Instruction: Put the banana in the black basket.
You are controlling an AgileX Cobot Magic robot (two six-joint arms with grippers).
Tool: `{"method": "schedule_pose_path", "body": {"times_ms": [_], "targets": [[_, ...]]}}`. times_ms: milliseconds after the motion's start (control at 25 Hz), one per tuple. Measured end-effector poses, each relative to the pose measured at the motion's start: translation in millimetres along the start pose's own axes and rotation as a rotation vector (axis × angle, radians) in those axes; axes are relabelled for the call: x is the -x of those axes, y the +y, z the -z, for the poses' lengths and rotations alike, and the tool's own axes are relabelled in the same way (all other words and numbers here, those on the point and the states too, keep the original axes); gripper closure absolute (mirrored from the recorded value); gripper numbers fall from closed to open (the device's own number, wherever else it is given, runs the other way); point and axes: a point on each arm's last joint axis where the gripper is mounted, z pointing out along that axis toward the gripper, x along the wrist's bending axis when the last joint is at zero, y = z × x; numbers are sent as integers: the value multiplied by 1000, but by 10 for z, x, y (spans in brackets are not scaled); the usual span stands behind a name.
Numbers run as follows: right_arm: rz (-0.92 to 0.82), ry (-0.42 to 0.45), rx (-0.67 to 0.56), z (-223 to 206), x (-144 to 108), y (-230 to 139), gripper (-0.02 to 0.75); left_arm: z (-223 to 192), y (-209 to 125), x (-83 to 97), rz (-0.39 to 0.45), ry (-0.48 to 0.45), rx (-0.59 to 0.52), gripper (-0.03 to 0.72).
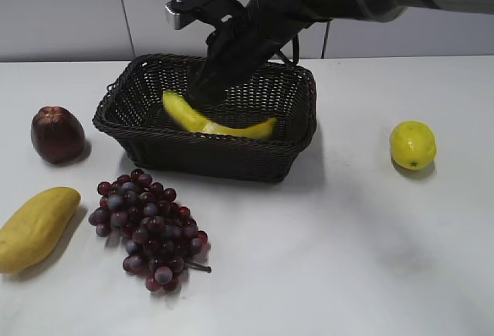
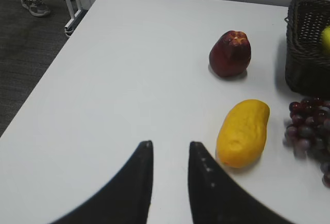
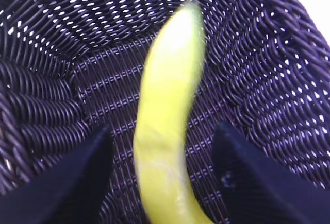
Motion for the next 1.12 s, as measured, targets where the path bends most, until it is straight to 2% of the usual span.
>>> {"method": "schedule_pose_path", "body": {"times_ms": [120,320,440,640,840,1120], "targets": [[0,0,0,0,0,0,147,0,0,0,0,0,0,458],[13,25,-26,83,-32,27,137,0,0,0,0,0,0,458],[26,45,-20,331,-78,178,137,0,0,0,0,0,0,458],[61,46,6,989,-193,436,145,0,0,0,0,0,0,458],[60,-18,-67,1559,-262,456,145,0,0,0,0,0,0,458],[-5,-133,-170,2192,-367,180,146,0,0,0,0,0,0,458]]}}
